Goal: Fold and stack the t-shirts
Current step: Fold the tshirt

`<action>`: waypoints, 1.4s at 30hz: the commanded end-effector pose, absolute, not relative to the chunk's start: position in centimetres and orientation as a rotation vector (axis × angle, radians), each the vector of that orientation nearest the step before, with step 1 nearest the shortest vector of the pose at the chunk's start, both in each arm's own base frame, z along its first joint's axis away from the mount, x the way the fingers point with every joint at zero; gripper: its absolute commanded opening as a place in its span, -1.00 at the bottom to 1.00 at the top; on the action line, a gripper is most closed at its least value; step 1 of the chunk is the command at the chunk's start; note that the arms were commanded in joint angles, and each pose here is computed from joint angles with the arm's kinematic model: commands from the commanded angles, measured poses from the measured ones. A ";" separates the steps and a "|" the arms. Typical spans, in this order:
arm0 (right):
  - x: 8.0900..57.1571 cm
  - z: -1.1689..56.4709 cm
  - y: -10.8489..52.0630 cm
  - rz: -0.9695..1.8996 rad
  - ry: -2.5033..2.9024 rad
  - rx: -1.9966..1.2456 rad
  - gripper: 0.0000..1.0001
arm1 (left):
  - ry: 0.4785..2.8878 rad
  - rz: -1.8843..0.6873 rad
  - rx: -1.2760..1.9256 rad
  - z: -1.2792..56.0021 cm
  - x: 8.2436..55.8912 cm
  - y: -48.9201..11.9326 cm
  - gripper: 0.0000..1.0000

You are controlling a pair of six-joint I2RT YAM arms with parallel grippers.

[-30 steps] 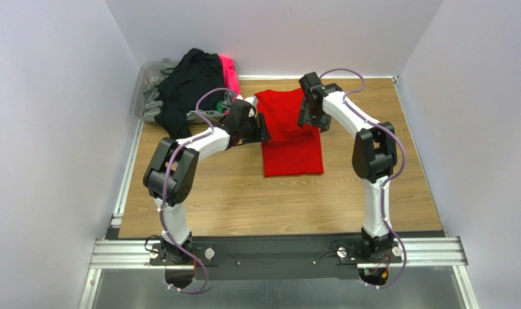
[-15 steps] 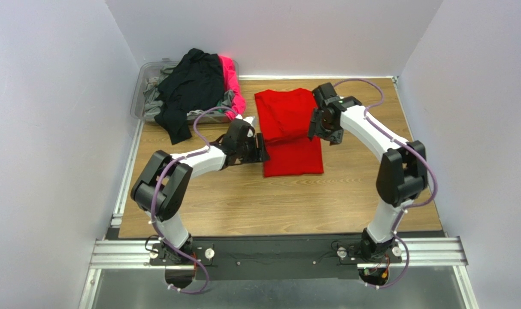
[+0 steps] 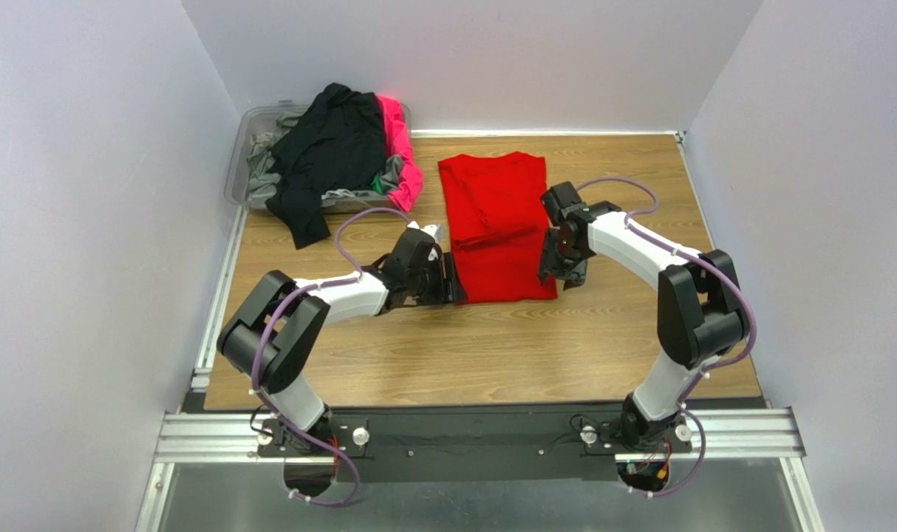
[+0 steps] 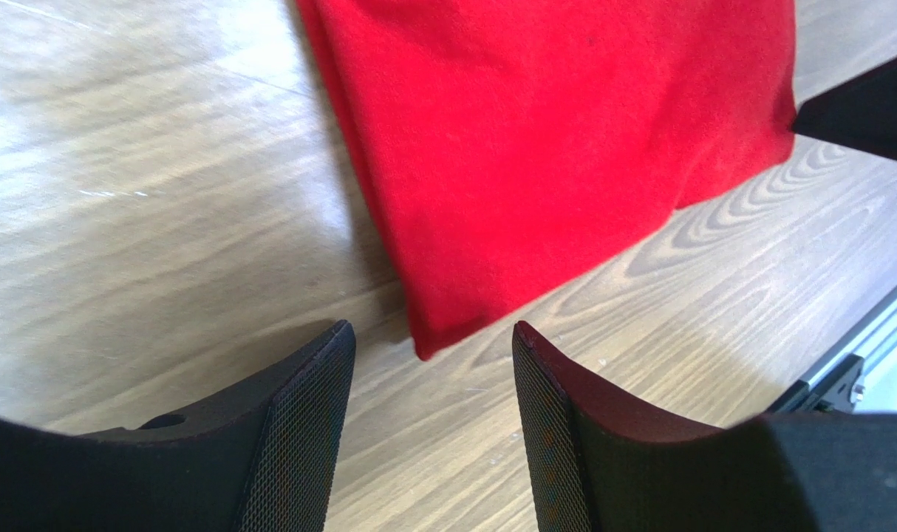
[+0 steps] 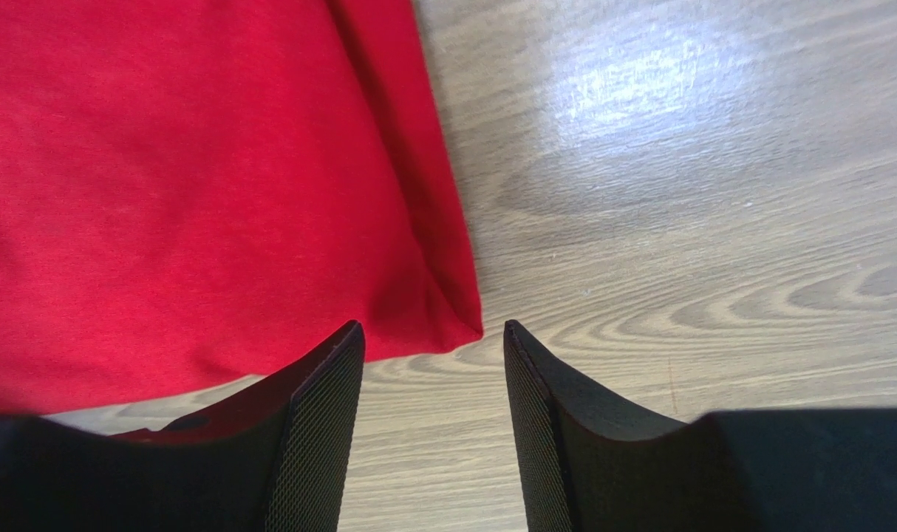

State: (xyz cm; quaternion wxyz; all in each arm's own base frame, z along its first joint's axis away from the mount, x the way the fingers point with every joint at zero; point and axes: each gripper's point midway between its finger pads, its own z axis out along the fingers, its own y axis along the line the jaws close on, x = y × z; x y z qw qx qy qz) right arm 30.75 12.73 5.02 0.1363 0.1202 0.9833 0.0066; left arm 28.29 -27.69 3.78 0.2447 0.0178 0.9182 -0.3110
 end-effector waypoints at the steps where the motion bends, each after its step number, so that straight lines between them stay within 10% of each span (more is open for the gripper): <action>1: 30.4 4.4 12.7 0.037 2.842 0.351 0.10 | 2.483 -0.905 0.050 4.6 27.8 -28.7 0.24; 29: 28.6 0.3 12.0 -0.020 2.953 0.349 -0.53 | 2.573 -0.826 0.046 2.0 27.6 -28.6 0.04; 42: 28.6 0.5 12.4 0.014 2.959 0.349 -0.84 | 2.624 -0.791 0.072 0.3 26.8 -28.4 -1.00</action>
